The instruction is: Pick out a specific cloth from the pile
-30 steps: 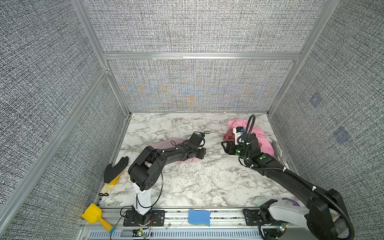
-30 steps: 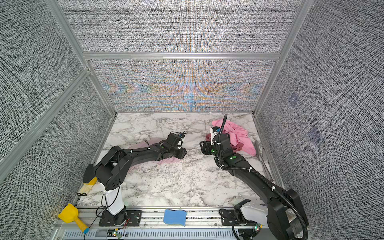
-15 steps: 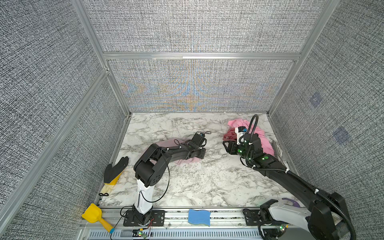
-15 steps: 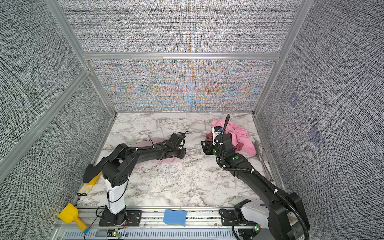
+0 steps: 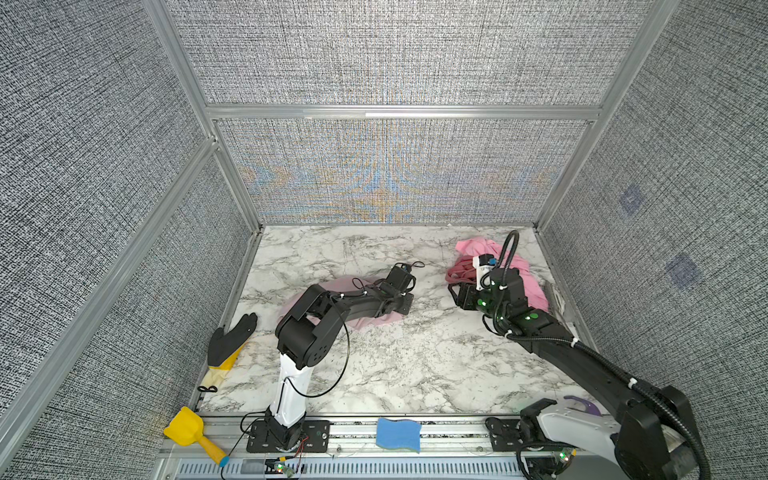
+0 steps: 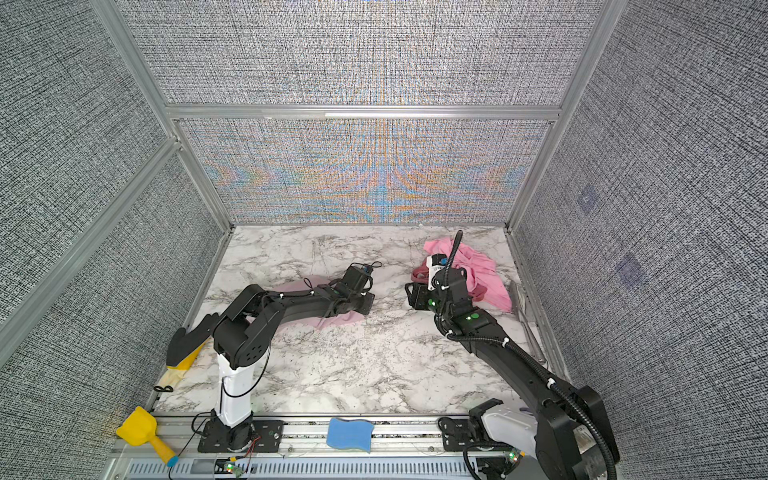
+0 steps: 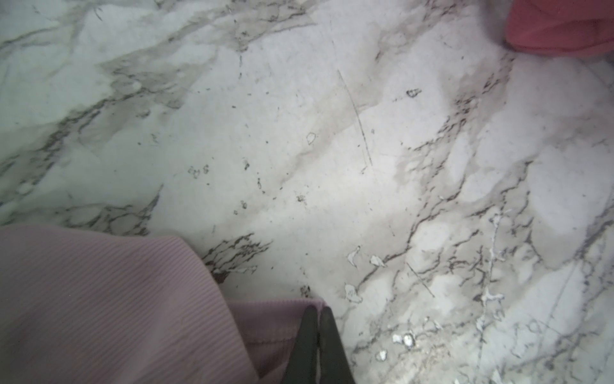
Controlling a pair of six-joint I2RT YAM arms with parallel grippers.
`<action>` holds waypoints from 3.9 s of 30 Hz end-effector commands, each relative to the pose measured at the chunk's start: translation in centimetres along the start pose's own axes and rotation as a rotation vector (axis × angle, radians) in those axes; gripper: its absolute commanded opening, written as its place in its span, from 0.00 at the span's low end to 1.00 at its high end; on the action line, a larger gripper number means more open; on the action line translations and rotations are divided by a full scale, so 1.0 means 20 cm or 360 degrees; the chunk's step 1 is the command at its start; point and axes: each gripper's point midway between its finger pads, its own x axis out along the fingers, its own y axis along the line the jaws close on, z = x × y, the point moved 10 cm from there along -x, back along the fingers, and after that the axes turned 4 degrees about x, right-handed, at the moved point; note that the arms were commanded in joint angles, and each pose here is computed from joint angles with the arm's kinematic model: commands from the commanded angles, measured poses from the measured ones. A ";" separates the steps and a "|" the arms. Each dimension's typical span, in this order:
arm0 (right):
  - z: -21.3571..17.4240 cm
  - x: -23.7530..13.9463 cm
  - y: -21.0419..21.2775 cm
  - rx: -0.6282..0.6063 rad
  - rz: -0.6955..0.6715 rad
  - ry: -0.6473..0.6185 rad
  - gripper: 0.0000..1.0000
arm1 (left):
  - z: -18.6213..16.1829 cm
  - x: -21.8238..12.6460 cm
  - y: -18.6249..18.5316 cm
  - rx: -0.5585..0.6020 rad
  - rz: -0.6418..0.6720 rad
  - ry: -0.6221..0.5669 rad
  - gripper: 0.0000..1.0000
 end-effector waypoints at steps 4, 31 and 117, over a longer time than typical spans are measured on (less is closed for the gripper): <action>0.02 0.00 0.00 0.0007 0.0000 -0.0006 0.54 | 0.02 -0.05 -0.01 -0.0006 -0.0026 0.0049 0.00; 0.11 0.04 0.03 -0.0020 0.0060 -0.0019 0.54 | 0.35 -0.99 0.49 -0.0374 0.0193 -0.0800 0.00; -0.07 -0.02 -0.12 0.0101 -0.0022 -0.0006 0.54 | 0.29 -0.11 0.30 0.0083 0.0358 0.0047 0.52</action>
